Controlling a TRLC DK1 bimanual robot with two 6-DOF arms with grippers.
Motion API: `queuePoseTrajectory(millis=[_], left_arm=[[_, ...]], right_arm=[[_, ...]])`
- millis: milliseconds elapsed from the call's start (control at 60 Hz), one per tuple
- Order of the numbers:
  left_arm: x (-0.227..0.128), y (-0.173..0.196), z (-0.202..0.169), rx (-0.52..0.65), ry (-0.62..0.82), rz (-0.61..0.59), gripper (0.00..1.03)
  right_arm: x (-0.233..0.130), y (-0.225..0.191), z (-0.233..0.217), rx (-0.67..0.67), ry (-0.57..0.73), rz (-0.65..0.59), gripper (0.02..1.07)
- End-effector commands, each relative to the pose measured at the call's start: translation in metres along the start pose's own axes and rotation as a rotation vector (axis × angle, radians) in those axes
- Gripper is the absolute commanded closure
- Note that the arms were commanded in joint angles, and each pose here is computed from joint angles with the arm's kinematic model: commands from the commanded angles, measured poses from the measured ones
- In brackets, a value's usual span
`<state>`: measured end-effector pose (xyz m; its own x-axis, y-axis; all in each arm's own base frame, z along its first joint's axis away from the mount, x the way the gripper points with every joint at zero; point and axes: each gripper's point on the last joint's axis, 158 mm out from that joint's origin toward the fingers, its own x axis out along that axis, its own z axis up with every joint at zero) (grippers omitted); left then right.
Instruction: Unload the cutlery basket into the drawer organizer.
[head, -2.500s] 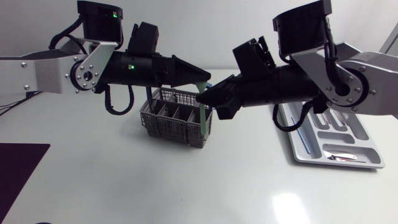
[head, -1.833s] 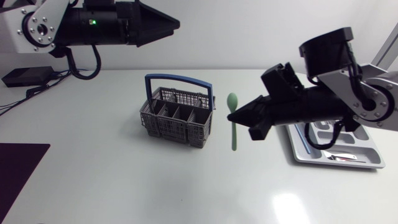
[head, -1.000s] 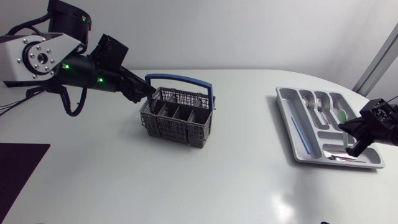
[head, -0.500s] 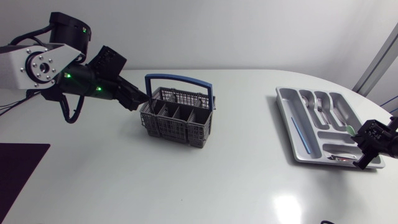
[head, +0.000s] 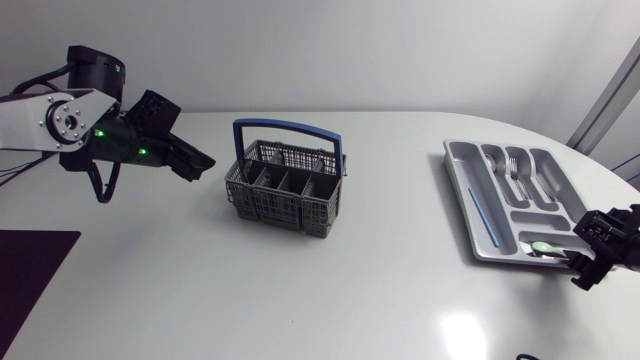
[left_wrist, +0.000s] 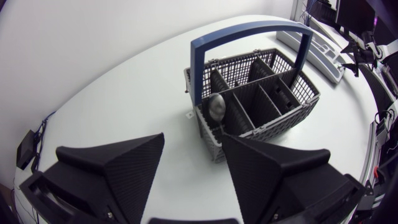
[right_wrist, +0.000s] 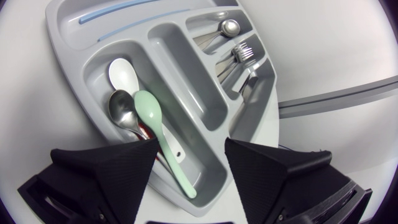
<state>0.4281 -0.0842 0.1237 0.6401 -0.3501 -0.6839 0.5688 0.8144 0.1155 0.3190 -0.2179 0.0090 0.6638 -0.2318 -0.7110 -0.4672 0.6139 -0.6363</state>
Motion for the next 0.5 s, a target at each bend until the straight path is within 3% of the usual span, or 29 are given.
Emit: queuePoseTrajectory(millis=[0,150,483], left_arm=[[0.013,0.003,-0.023,0.001,0.05,-0.006,0.38],[0.027,0.01,-0.034,-0.006,0.068,-0.007,0.38],[0.069,0.008,-0.045,-0.006,0.113,-0.049,0.38]], right_arm=[[-0.017,-0.007,0.0,-0.006,0.009,-0.038,0.09],[-0.048,-0.018,0.017,0.053,-0.013,-0.084,0.08],[-0.104,0.014,0.137,0.156,-0.161,0.008,0.08]])
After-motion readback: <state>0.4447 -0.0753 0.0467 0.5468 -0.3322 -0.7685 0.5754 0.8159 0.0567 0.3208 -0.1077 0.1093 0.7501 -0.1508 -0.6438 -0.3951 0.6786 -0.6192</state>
